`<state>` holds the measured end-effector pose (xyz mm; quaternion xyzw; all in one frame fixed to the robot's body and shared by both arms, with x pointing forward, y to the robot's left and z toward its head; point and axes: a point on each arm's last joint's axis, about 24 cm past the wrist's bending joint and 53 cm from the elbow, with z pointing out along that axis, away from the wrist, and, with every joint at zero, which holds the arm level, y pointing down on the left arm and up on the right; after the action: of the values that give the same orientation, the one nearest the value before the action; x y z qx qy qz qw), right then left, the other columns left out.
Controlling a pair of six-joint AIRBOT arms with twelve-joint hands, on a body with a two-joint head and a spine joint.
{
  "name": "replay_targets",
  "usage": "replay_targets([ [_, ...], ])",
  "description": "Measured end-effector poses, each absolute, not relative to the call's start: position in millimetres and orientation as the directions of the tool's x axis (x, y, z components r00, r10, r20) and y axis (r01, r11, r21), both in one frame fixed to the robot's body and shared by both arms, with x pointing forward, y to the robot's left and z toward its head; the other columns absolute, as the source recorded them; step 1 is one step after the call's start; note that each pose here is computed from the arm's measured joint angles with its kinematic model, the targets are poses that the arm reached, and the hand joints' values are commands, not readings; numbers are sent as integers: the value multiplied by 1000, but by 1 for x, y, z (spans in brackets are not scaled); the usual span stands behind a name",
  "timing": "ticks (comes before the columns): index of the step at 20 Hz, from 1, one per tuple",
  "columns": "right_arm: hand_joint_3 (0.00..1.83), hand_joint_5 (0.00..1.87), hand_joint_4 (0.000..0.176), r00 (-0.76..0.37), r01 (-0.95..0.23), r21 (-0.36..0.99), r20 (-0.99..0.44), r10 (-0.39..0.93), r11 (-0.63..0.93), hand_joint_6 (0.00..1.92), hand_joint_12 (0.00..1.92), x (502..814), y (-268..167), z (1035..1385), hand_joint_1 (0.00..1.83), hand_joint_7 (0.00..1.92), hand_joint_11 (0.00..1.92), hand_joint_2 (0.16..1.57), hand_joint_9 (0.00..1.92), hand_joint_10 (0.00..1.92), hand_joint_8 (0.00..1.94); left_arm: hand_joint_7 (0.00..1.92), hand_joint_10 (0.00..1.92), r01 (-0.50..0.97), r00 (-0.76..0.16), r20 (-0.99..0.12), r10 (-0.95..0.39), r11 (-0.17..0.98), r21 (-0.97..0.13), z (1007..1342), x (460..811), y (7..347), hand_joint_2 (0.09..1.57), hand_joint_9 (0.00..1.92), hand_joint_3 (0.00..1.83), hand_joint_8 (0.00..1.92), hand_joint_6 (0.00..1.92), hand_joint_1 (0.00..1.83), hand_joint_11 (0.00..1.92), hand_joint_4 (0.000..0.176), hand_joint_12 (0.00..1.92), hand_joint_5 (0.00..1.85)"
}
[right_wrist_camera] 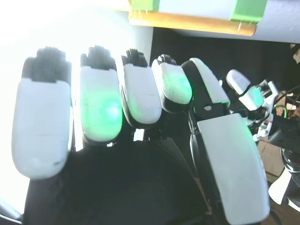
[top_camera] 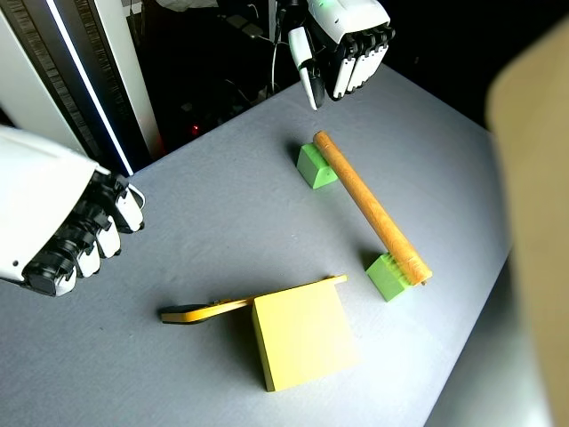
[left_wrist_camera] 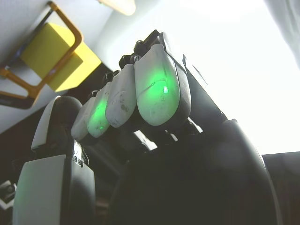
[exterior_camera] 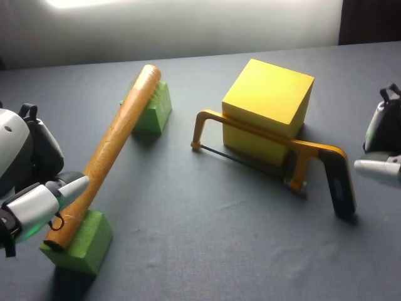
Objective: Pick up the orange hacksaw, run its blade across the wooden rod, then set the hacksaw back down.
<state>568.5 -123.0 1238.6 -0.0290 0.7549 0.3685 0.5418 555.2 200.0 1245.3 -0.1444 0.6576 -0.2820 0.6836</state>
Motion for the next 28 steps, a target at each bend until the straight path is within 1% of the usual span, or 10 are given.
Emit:
replay_targets([
  [2,7,30,0,-415,-449,514,-844,339,731,4,59,567,-121,1236,90,61,0,1232,45,6,3,103,8,190,-26,-816,-577,799,-571,1244,556,201,1143,76,43,1,4,0,0,0,223,99],
  [3,5,76,0,-409,-462,501,-853,325,732,2,192,564,-118,1237,141,106,0,1210,89,2,1,114,11,191,-25,-817,-576,799,-569,1244,556,201,1151,91,36,4,5,0,0,0,270,106],
  [4,3,95,0,-406,-476,493,-858,315,728,3,267,559,-113,1238,134,124,0,1209,106,3,2,75,8,194,-22,-818,-575,800,-568,1245,556,201,1155,51,29,5,6,0,0,0,146,68],
  [10,2,70,0,-403,-435,531,-837,370,728,1,169,549,-106,1238,148,76,0,1203,61,1,1,70,2,171,-17,-815,-580,801,-574,1243,558,207,1158,46,9,1,6,0,0,0,147,71],
  [13,0,97,0,-384,-224,619,-766,516,753,2,248,572,-144,1230,236,106,0,1170,87,5,2,49,11,99,-37,-820,-572,814,-572,1230,554,213,1167,18,10,8,9,0,0,0,5,60],
  [16,0,60,0,-381,11,697,-660,647,717,1,89,581,-180,1206,268,68,0,1173,45,4,1,44,6,24,-48,-832,-552,832,-554,1219,546,220,1160,9,6,5,10,0,2,0,1,67],
  [17,0,54,0,-393,87,725,-606,692,684,1,140,581,-186,1193,296,67,0,1165,52,3,0,38,5,0,-49,-833,-551,834,-551,1215,545,223,1158,6,5,2,7,0,0,0,0,61],
  [21,0,8,0,-402,241,772,-473,784,589,0,37,597,-195,1161,877,3,0,1044,3,0,0,50,7,-15,-44,-819,-572,820,-572,1211,542,218,1159,13,4,6,10,0,3,0,1,73],
  [27,0,27,0,-404,343,767,-400,823,542,6,26,618,-189,1115,1100,6,16,1009,0,0,2,34,2,-51,-15,-768,-640,767,-639,1176,514,206,1164,4,6,0,2,0,0,0,0,60],
  [28,0,47,0,-416,346,780,-370,831,521,7,270,616,-178,1112,1221,9,0,956,11,3,2,53,10,-72,-6,-771,-636,770,-634,1171,507,210,1165,25,6,8,4,0,10,0,5,67],
])
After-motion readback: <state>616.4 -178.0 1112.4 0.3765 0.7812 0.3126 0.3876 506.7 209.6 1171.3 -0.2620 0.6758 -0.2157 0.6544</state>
